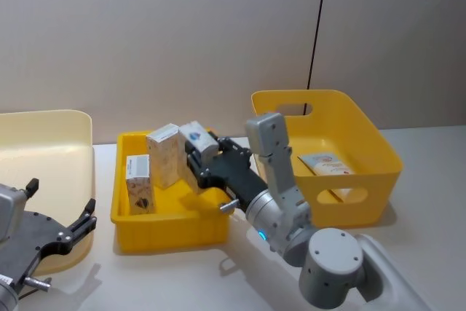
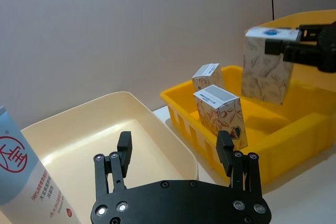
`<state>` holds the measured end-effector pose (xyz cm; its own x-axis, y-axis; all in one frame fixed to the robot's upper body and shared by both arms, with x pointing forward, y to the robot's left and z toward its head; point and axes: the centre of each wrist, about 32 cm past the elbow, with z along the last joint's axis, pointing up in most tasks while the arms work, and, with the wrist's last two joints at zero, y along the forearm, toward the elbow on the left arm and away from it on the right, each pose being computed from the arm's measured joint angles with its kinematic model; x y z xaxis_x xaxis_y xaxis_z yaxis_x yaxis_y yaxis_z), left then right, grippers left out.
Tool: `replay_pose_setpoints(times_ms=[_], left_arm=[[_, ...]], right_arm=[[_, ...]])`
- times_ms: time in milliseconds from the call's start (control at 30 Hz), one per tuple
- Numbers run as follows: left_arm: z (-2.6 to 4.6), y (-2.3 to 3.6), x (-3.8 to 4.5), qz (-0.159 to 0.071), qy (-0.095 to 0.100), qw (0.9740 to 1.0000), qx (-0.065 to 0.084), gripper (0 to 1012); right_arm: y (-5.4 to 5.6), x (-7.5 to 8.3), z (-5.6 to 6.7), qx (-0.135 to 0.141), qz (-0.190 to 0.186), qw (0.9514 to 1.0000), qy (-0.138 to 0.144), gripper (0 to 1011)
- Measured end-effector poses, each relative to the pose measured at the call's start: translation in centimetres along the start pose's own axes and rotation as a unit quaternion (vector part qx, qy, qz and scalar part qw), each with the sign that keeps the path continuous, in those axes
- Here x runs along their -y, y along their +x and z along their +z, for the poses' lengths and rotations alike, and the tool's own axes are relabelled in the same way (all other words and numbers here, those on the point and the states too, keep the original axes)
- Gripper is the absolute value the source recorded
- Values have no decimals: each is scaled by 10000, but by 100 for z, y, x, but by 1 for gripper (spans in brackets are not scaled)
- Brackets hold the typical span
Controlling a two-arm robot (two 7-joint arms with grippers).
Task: Bimanual collaborative sorting of washing and personal care products
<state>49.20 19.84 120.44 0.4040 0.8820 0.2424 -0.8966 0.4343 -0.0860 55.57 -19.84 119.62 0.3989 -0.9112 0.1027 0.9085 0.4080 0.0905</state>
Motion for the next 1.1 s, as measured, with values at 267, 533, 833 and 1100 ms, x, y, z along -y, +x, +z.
replay_pose_setpoints(times_ms=[267,533,833,1100], left_arm=[[0,0,0,0,0,10000,0,1002],[0,0,0,0,0,10000,1,1002],[0,0,0,0,0,10000,0,1002],[0,0,0,0,0,10000,0,1002]], right_arm=[[79,54,93,84,-162,9980,607,434],[182,127,192,213,-539,9918,1137,434],[294,261,278,404,-1116,9823,1446,434],[344,418,301,549,-1680,9744,1393,434]])
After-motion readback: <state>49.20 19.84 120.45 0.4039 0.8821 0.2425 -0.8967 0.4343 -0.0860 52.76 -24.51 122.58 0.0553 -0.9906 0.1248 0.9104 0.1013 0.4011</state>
